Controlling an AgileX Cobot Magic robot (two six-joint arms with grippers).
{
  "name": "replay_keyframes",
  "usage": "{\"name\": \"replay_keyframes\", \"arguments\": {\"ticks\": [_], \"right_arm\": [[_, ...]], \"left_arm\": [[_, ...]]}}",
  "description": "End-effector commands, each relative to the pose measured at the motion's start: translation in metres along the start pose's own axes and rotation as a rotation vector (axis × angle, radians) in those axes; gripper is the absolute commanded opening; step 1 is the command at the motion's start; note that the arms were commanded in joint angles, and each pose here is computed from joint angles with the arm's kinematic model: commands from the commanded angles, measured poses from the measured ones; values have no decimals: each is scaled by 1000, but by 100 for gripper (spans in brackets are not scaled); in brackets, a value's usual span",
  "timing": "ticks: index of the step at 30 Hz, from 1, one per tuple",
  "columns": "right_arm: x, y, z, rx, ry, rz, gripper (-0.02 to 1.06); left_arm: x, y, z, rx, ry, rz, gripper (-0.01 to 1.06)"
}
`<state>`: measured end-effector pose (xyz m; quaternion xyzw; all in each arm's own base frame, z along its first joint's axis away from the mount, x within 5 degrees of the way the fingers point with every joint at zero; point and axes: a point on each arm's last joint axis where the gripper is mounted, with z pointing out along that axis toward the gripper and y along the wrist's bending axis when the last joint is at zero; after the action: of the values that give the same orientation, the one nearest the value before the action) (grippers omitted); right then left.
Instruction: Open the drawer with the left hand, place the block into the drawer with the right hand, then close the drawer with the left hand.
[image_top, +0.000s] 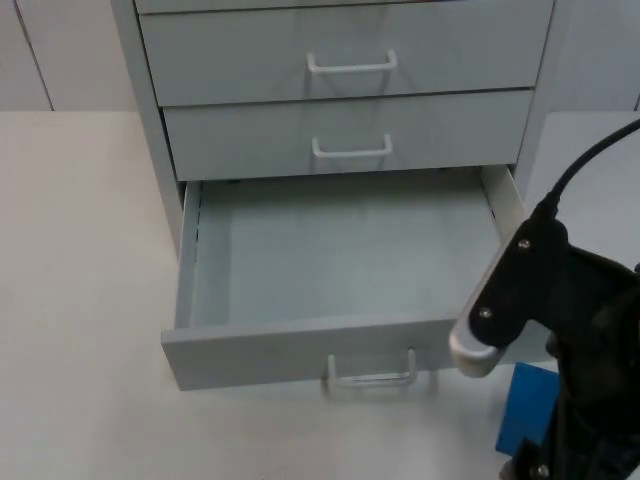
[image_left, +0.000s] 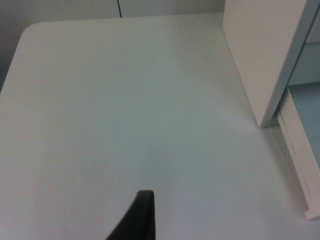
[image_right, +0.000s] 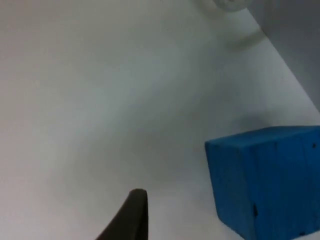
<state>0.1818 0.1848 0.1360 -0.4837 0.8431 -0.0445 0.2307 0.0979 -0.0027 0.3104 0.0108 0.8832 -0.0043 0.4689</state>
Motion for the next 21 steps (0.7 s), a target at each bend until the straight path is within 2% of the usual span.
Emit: {"name": "replay_keyframes", "arguments": {"ticks": [1, 15, 21], "right_arm": [[-3, 0, 2, 9, -6, -7, 98], [4, 5, 31, 25, 86, -64, 98], [2, 1, 34, 84, 68, -68, 98]], "left_arm": [[0, 0, 0, 5, -11, -13, 105], [0, -1, 0, 7, -11, -16, 105], [0, -1, 0, 7, -11, -16, 105]]}}
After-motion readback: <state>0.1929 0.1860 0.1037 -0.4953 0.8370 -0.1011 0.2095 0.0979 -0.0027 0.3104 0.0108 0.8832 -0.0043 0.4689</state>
